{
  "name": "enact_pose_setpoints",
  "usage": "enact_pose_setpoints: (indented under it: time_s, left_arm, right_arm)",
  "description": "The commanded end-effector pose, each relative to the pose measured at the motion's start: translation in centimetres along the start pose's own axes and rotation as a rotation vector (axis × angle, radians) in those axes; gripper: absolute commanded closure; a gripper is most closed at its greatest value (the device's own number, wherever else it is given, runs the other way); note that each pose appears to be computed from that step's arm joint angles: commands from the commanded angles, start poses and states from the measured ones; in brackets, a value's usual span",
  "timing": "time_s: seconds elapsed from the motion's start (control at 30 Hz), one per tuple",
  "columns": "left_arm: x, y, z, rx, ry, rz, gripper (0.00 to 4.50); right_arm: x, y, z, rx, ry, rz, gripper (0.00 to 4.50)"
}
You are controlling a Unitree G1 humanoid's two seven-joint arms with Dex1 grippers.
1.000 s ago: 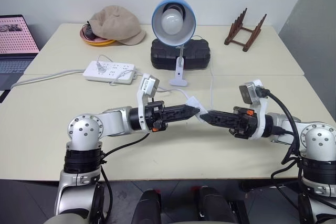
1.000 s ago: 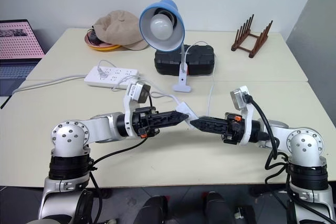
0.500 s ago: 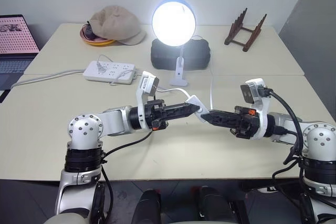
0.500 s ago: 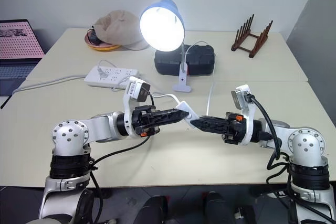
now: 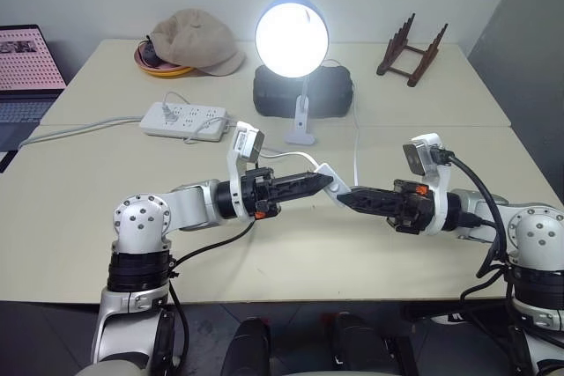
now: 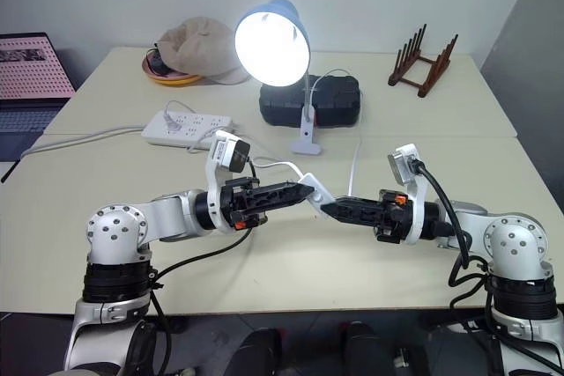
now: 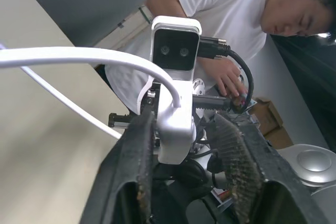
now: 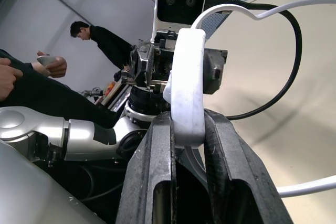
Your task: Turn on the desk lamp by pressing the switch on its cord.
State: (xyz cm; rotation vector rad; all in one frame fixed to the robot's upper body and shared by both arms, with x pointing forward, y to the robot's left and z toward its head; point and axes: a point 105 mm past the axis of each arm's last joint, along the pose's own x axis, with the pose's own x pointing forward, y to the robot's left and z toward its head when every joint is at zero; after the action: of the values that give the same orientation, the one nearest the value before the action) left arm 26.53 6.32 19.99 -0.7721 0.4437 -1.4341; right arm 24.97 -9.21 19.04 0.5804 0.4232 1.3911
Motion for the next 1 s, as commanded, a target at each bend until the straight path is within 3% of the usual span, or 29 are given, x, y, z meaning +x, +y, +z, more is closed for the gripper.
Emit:
enact_pose_setpoints:
  time_s: [0.03, 0.13, 0.23, 0.3, 0.43, 0.6, 0.73, 0.8, 1.0]
  left_arm:
    - [-2.2, 0.7, 1.2, 0.097, -0.033, 0.110, 1.60]
    - [-3.4, 1.5, 1.7, 0.166, -0.036, 0.196, 0.99]
    - [-5.2, 2.2, 2.6, 0.356, -0.001, 0.343, 0.39]
    - [-5.7, 2.0, 2.9, 0.422, 0.014, 0.371, 0.05]
    - [-5.5, 0.9, 2.7, 0.658, 0.143, 0.377, 0.05]
    - [-5.0, 1.2, 2.1, 0.860, 0.246, 0.376, 0.05]
    - [-5.2, 1.7, 1.6, 0.894, 0.272, 0.366, 0.05]
    - [-5.6, 2.5, 1.8, 0.912, 0.287, 0.396, 0.00]
    - [-7.2, 4.0, 2.3, 0.885, 0.303, 0.458, 0.00]
  right_arm:
    - [0.2, -0.2, 0.7, -0.092, 0.019, -0.034, 4.13]
    - [0.3, -2.0, 0.9, -0.155, 0.046, -0.128, 4.13]
    - [0.1, -6.5, 1.5, -0.313, 0.102, -0.362, 4.13]
    - [0.0, -8.0, 1.8, -0.386, 0.127, -0.430, 4.13]
    - [0.2, -11.3, 1.6, -0.666, 0.350, -0.552, 4.13]
    - [1.1, -13.5, 1.6, -0.858, 0.496, -0.578, 4.13]
    - [1.2, -14.0, 1.0, -0.907, 0.552, -0.542, 4.13]
    - [0.9, -13.2, 0.7, -0.880, 0.544, -0.485, 3.43]
    - [-0.8, -10.6, 0.8, -0.803, 0.477, -0.445, 2.23]
